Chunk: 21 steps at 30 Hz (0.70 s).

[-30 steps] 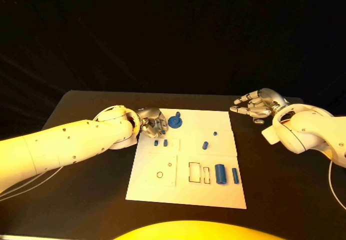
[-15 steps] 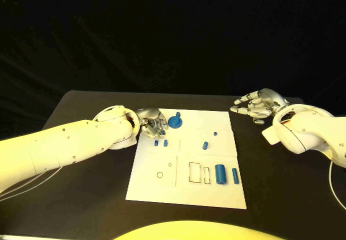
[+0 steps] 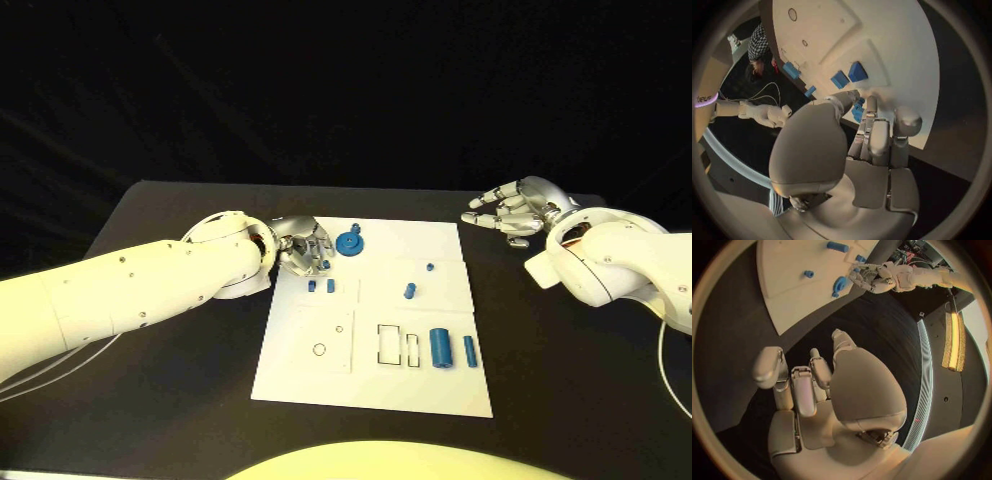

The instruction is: Assemble the parts on the task board

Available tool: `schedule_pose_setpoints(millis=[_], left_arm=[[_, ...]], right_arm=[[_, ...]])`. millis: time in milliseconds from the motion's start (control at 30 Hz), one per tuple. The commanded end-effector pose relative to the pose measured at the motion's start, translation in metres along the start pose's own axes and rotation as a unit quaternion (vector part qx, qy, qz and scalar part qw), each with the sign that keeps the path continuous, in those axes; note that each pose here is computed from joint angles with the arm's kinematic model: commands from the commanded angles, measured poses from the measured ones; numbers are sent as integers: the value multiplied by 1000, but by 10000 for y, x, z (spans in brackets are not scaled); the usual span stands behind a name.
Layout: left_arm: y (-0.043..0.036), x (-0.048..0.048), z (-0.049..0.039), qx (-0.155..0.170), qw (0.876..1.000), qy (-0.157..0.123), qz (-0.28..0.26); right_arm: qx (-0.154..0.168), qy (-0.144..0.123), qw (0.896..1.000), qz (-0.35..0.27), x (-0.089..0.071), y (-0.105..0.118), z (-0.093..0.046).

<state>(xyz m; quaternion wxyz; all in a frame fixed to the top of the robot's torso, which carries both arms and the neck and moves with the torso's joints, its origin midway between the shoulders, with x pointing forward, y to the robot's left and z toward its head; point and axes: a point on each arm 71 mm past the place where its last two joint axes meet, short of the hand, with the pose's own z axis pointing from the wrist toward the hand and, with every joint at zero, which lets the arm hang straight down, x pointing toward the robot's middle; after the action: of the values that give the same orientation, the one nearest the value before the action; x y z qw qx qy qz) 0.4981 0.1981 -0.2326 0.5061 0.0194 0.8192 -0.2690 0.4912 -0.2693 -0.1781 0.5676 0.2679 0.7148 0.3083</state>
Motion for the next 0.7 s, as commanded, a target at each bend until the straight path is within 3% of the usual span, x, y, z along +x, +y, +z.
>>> schedule_pose_setpoints(millis=[33, 400, 567, 700], left_arm=[[0, 6, -24, 7, 1000, 9, -6], [134, -121, -182, 2, 998, 3, -59], [232, -281, -262, 6, 991, -40, -126], [349, -404, -339, 17, 979, -76, -190]], right_arm=[[-6, 0, 1000, -3, -8, -3, 3], [-1, 6, 1000, -12, -28, -37, 16], [-16, 7, 1000, -25, -21, -14, 28], [-47, 26, 997, -56, 31, 41, 34]])
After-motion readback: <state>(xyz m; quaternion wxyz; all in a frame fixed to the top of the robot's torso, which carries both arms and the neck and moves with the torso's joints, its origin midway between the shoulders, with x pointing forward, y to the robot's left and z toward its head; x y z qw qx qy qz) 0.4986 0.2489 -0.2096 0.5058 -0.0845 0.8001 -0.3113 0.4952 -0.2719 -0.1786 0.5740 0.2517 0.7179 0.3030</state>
